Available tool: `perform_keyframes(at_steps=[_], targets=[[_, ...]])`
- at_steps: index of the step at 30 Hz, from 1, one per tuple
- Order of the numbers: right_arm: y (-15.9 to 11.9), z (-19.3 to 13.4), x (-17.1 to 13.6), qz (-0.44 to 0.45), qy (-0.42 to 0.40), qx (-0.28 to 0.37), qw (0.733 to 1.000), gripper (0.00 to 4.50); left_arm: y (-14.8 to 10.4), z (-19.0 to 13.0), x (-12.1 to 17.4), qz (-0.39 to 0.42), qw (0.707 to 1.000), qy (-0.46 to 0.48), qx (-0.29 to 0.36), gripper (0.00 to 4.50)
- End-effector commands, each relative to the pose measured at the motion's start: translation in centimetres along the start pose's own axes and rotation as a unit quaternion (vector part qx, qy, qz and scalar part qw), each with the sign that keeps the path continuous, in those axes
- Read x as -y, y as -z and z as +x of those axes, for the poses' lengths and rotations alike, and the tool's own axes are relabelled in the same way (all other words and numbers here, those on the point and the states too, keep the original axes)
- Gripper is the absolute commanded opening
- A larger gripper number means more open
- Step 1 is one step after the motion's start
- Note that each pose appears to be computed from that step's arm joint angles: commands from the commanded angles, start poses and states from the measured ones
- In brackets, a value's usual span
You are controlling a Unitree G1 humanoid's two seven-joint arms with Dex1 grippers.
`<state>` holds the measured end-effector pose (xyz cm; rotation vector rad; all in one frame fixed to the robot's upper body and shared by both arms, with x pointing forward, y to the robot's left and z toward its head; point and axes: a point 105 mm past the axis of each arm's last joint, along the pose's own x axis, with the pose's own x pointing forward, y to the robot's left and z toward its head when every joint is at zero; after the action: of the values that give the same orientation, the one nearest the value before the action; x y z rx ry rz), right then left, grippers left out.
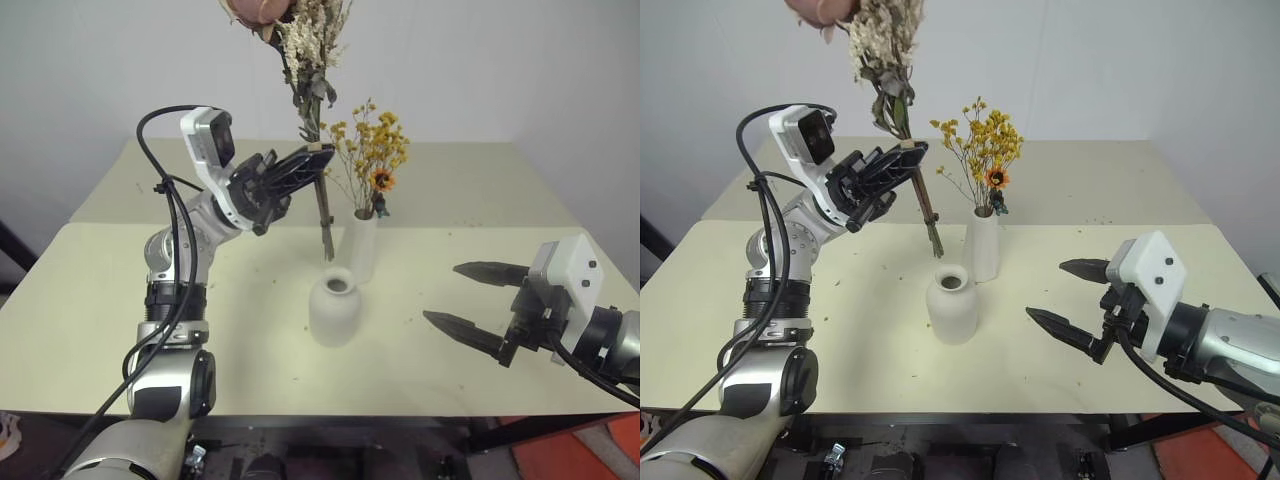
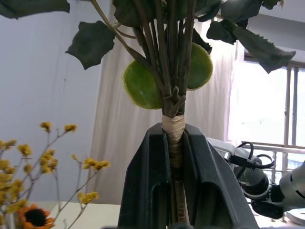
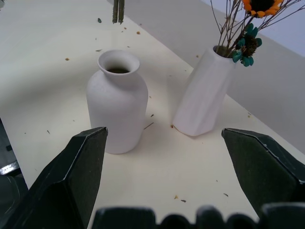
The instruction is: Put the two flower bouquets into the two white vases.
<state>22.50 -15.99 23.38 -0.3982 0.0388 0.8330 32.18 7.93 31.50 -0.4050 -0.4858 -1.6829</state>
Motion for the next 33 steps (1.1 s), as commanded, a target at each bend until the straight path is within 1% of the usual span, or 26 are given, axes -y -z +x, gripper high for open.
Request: perform_keyframes(at_steps=[1,6,9,14,17,20,25,28,33], targets=[[-0.9,-0.2,-0.3,-0.010,0.012,0.014,1.000,4.50,0.4,1.1,0.6,0.007,0.999,0.032,-0.015,0.11],[-0.9,0.0,-0.4,-0.006,0.014,0.013,1.000,4.50,1.6,0.9,0.2,-0.011,0.999,0.039,-0.026,0.11],[-0.9,0.2,-0.3,-0.005,0.017,0.012,1.000,4.50,2.3,0.7,-0.1,-0.010,0.999,0.036,-0.038,0.11],[-1.0,0.4,-0.2,-0.004,0.019,0.014,1.000,4.50,2.9,0.5,-0.4,-0.008,0.998,0.043,-0.039,0.11],[-1.0,0.4,-0.1,-0.006,0.019,0.012,1.000,4.50,3.9,0.5,-0.6,-0.003,0.998,0.042,-0.052,0.11],[-1.1,0.3,0.0,-0.006,0.021,0.012,1.000,4.50,4.5,0.4,-0.7,-0.009,0.998,0.043,-0.049,0.11],[-1.1,0.2,0.2,-0.006,0.028,0.014,0.999,4.50,6.3,-0.2,-0.6,-0.012,0.996,0.045,-0.072,0.11],[-1.2,0.1,0.2,-0.007,0.029,0.015,0.999,4.50,7.4,-0.9,-0.5,-0.006,0.994,0.045,-0.097,0.11],[-1.2,0.1,0.3,-0.005,0.030,0.019,0.999,4.50,7.8,-1.5,-0.6,-0.013,0.994,0.041,-0.099,0.11]])
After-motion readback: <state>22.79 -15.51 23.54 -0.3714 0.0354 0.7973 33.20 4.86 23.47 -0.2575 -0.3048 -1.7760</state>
